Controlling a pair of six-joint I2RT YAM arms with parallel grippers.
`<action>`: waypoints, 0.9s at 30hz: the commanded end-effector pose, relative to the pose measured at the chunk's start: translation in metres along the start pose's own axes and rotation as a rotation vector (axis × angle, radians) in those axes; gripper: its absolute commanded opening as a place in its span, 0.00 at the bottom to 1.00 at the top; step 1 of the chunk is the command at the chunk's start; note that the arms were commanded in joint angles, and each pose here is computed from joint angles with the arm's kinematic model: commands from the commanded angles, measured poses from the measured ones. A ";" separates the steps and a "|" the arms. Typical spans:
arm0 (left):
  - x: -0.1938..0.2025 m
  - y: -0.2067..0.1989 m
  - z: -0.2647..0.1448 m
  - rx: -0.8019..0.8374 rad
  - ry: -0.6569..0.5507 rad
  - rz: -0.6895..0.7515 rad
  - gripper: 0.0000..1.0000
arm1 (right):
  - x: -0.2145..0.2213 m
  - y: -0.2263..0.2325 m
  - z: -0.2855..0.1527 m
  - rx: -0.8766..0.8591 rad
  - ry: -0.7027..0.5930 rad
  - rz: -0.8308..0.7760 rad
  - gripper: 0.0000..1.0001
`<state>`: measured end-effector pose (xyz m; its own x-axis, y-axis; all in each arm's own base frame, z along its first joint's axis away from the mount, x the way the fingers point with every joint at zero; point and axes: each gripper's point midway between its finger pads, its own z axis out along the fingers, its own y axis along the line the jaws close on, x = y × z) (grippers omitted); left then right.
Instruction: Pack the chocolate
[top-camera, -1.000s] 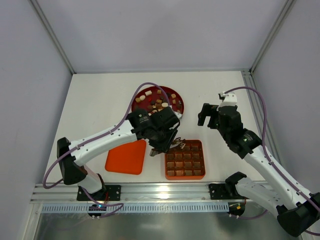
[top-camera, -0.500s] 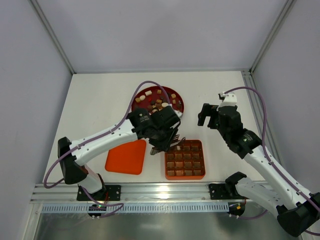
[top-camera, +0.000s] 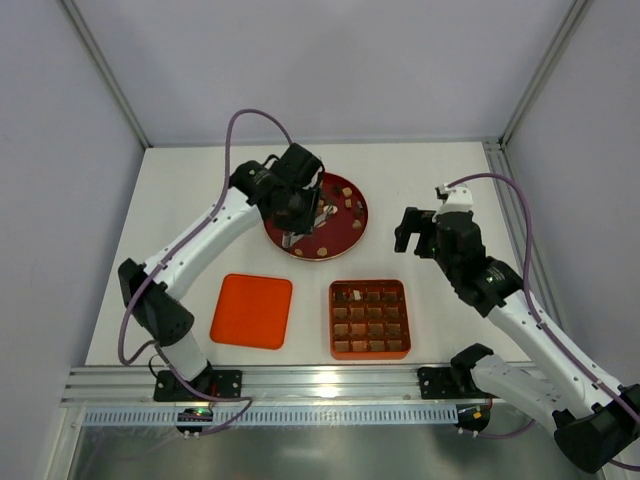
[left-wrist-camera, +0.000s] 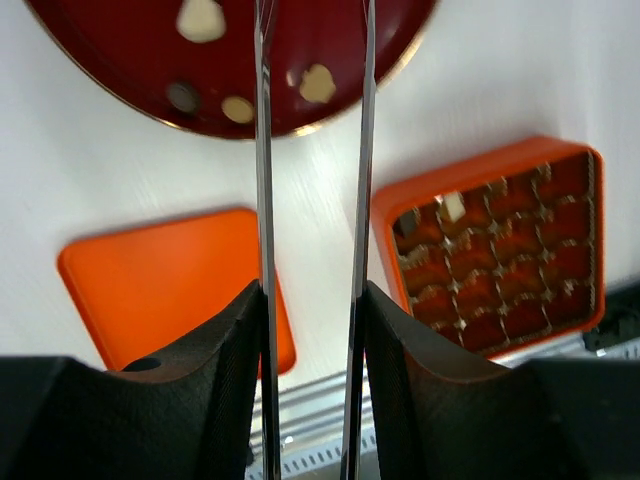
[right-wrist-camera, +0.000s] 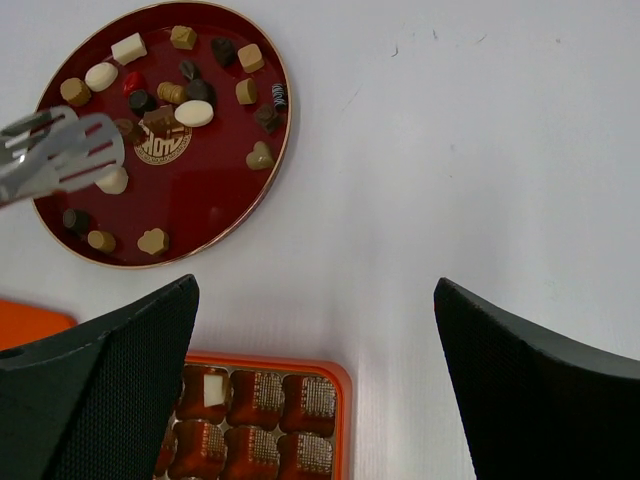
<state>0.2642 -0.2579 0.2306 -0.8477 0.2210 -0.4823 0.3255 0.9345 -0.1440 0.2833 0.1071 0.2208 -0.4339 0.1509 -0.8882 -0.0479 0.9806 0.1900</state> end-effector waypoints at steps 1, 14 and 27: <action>-0.038 0.025 0.018 -0.083 -0.056 0.005 0.42 | -0.017 0.009 -0.001 -0.032 -0.045 0.006 1.00; -0.080 0.067 0.086 -0.154 0.018 -0.021 0.43 | -0.025 0.006 -0.007 -0.026 -0.061 -0.016 1.00; -0.074 0.058 0.094 -0.095 0.050 0.007 0.43 | -0.019 0.002 -0.008 -0.013 -0.055 -0.008 1.00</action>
<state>0.3820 -0.2386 0.1615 -0.8896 0.2193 -0.4006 0.2513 0.9675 -0.0285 0.2817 0.1079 0.2217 -0.4363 0.1293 -0.8905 -0.0687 0.9819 0.1762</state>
